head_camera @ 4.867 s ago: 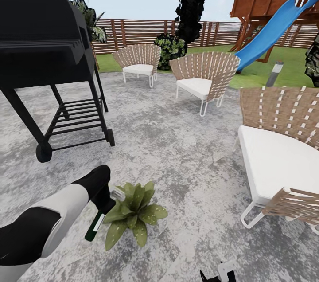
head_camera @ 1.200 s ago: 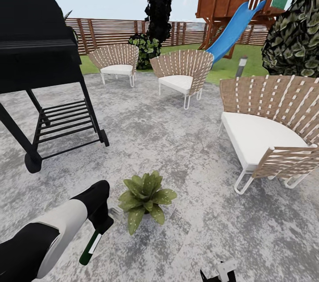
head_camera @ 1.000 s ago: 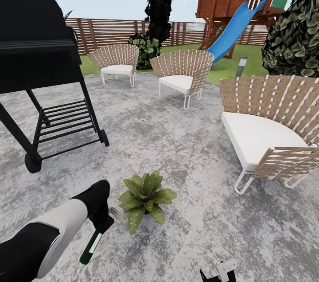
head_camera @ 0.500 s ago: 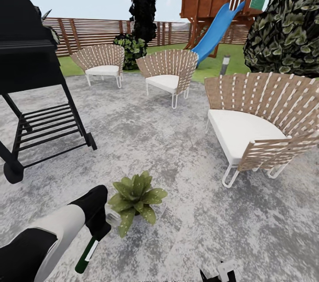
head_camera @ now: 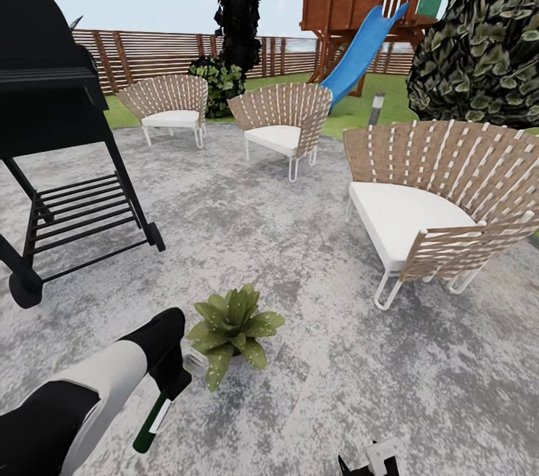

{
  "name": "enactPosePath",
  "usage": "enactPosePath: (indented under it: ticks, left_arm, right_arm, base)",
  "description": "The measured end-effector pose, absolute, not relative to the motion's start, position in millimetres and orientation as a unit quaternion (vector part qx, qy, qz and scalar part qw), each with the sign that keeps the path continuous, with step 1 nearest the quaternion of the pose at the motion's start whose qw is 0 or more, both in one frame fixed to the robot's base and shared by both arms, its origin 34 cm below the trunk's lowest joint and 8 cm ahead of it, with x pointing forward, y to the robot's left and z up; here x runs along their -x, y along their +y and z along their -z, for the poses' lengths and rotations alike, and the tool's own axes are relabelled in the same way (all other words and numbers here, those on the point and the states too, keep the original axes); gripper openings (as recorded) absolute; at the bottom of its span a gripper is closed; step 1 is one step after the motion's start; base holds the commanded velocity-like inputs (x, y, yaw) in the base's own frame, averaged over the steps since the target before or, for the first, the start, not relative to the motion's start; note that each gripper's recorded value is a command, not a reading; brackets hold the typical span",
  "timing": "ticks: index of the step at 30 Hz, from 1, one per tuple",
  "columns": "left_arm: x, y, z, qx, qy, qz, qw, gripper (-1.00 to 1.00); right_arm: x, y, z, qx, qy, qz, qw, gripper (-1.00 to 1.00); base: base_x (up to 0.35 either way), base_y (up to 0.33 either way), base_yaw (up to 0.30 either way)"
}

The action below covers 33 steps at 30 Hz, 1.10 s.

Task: Pick up the pesticide atomizer in the garden and spray insectifuge to fully cover both potted plants in the garden.

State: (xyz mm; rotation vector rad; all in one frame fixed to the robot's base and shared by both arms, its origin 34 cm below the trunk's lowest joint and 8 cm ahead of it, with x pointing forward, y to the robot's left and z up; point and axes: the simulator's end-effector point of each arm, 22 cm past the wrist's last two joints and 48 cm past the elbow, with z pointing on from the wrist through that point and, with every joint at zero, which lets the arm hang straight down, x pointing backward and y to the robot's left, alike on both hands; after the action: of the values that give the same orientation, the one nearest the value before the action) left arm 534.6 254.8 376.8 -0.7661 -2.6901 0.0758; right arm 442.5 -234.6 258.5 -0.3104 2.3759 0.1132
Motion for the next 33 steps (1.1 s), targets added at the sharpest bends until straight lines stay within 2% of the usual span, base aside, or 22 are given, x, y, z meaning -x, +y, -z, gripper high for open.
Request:
enactPosePath:
  ticks: [4,10,20,28,33]
  left_arm:
    - [-535,259,-377,0.269,-0.948,-0.024,0.171,-1.0]
    - [-527,261,-372,0.268,-0.946,-0.023,0.178,-1.0]
    - [-525,262,-372,0.268,-0.946,-0.023,0.18,-1.0]
    - [-524,261,-371,0.268,-0.946,-0.023,0.181,-1.0]
    - [-523,262,-371,0.269,-0.946,-0.022,0.181,-1.0]
  right_arm:
    - [-443,-235,-259,0.121,0.923,-0.044,0.363,1.0]
    - [-443,-235,-259,0.12,0.923,-0.044,0.364,1.0]
    - [-443,-235,-259,0.12,0.923,-0.044,0.364,1.0]
    - [-443,-234,-259,0.12,0.923,-0.044,0.364,1.0]
    - [-444,-235,-259,0.12,0.923,-0.044,0.364,1.0]
  base:
    - [0.0,0.037,0.0]
    - [0.0,0.288,-0.008]
    - [0.0,0.306,-0.243]
    - [0.0,0.286,-0.034]
    - [0.0,0.052,-0.078]
